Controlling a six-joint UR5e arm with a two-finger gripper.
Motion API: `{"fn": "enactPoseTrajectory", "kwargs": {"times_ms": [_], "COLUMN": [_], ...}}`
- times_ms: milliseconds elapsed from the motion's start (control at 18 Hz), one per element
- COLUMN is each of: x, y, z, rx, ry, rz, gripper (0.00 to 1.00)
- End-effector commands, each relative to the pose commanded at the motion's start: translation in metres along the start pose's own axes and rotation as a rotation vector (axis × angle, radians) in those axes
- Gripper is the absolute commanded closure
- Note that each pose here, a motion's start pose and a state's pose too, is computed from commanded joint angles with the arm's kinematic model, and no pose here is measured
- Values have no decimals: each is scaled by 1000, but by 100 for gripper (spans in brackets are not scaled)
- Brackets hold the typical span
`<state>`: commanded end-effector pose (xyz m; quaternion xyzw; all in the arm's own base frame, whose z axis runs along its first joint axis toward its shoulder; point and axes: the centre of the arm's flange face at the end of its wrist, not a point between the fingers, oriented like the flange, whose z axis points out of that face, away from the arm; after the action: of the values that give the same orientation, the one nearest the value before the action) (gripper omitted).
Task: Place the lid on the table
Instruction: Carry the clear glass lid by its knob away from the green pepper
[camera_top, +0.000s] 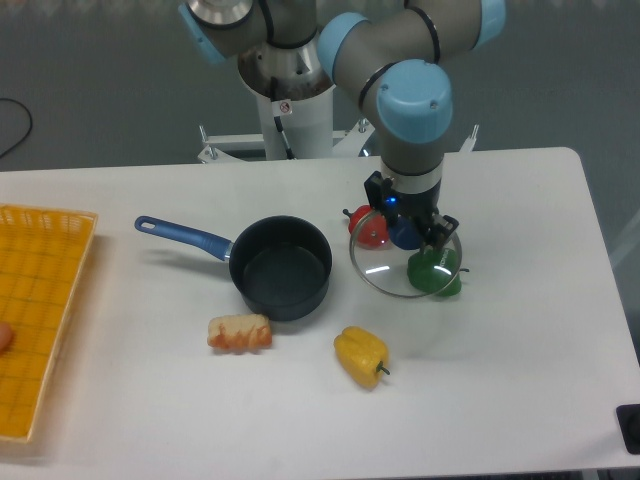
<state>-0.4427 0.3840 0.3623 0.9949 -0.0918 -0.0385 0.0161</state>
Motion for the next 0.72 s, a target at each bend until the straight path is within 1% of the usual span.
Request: {"fn": "enactPoseTrajectory", "kwargs": {"times_ms": [167, 444, 667, 722], "x": [-14, -27, -35, -37], "y": [9, 3, -1, -2], "z": [9, 35, 53, 52], "rx": [-1, -7, -3, -2], "ry": [4, 25, 16, 13], "rz": [-23, -25, -24, -25], "gripper": [49, 49, 49, 49]}}
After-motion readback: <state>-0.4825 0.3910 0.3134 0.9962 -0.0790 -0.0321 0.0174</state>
